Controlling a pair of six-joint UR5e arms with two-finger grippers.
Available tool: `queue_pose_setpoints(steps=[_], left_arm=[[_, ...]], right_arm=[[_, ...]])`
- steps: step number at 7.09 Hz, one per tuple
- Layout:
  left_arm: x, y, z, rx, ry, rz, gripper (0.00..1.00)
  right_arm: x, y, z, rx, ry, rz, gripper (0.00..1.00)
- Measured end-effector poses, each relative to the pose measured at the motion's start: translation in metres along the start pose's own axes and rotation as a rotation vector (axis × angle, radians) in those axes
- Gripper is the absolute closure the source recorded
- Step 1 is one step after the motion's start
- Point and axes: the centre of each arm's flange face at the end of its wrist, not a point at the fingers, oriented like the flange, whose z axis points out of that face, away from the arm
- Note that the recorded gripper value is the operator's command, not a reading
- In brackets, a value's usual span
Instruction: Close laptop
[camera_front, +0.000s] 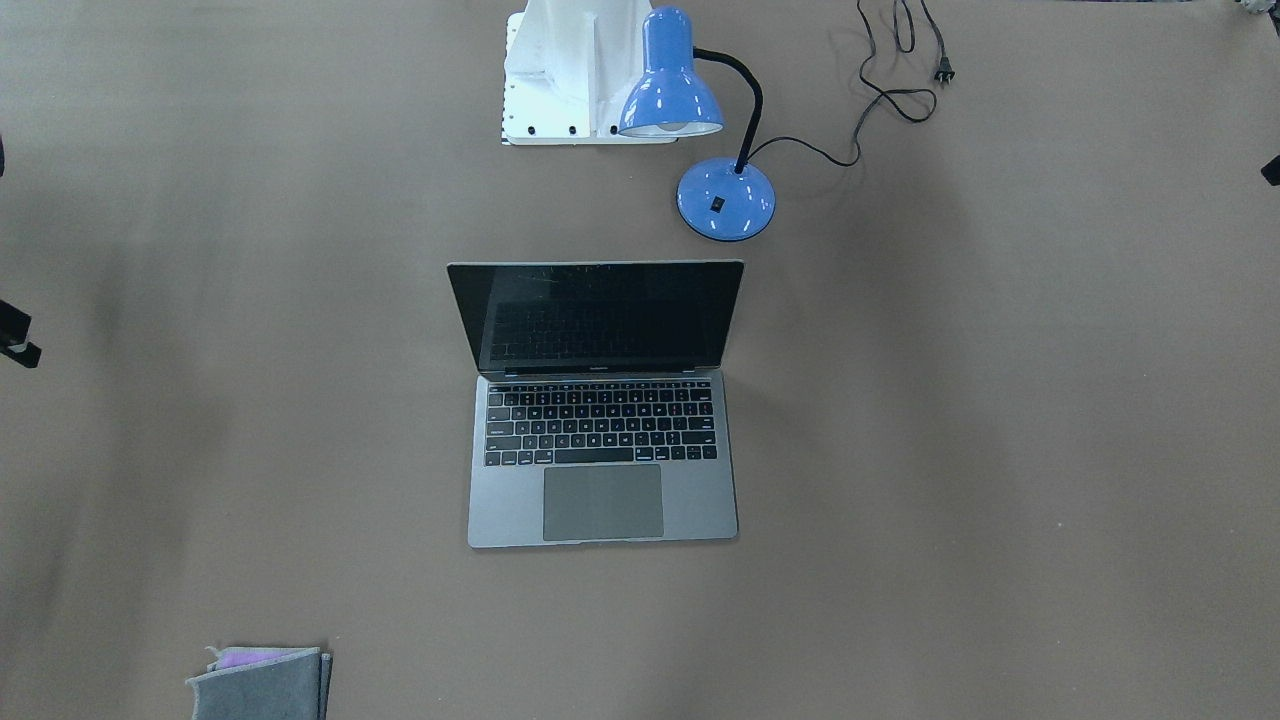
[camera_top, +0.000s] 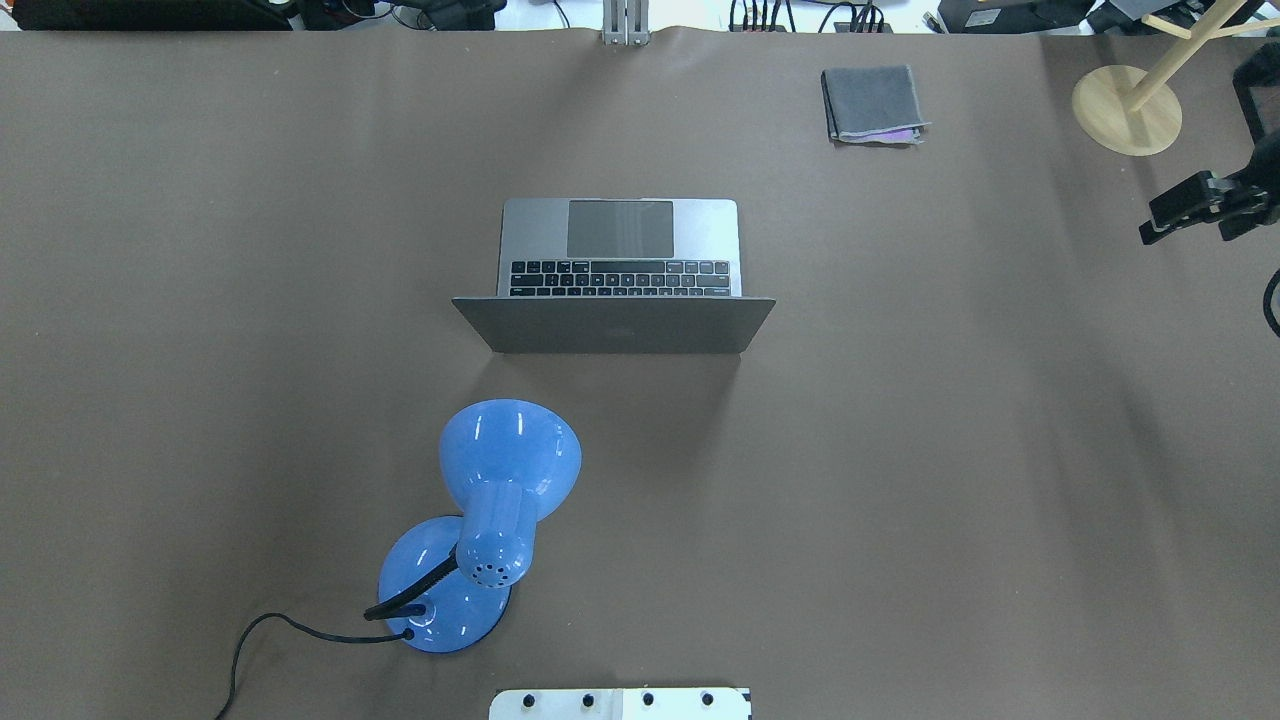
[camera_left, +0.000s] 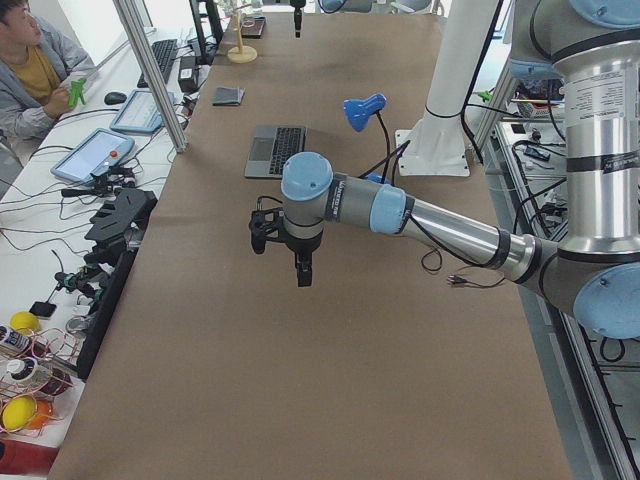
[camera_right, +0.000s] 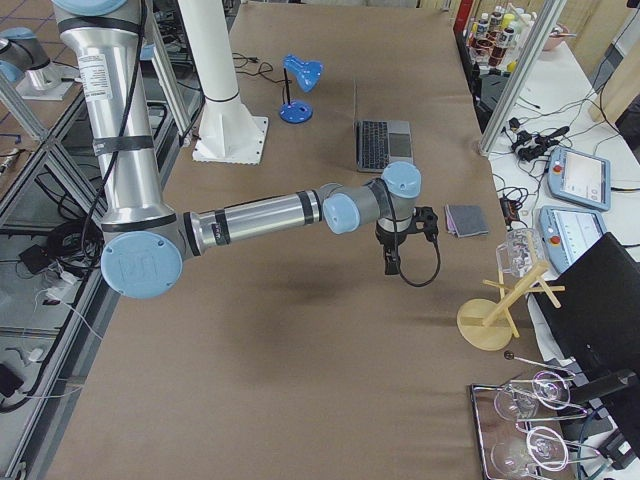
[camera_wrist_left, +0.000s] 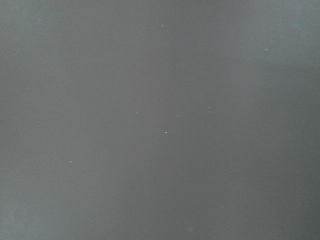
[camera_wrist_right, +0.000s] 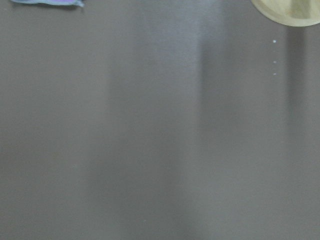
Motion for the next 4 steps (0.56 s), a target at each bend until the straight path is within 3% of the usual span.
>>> queue_pose_setpoints(steps=[1, 2, 3, 4], left_arm=[[0.038, 0.008, 0.01, -0.015, 0.026, -0.02, 0.29], [0.079, 0.018, 0.026, -0.035, 0.058, -0.044, 0.44], [0.123, 0.029, 0.045, -0.065, 0.097, -0.074, 0.62], [0.167, 0.04, 0.064, -0.104, 0.13, -0.1, 0.89]], right_arm=[[-0.044, 0.015, -0.009, 0.007, -0.038, 0.018, 0.49], [-0.089, 0.034, -0.017, 0.004, -0.078, 0.031, 0.7], [-0.13, 0.056, -0.022, -0.011, -0.12, 0.047, 0.99], [-0.168, 0.076, -0.022, -0.038, -0.154, 0.064, 1.0]])
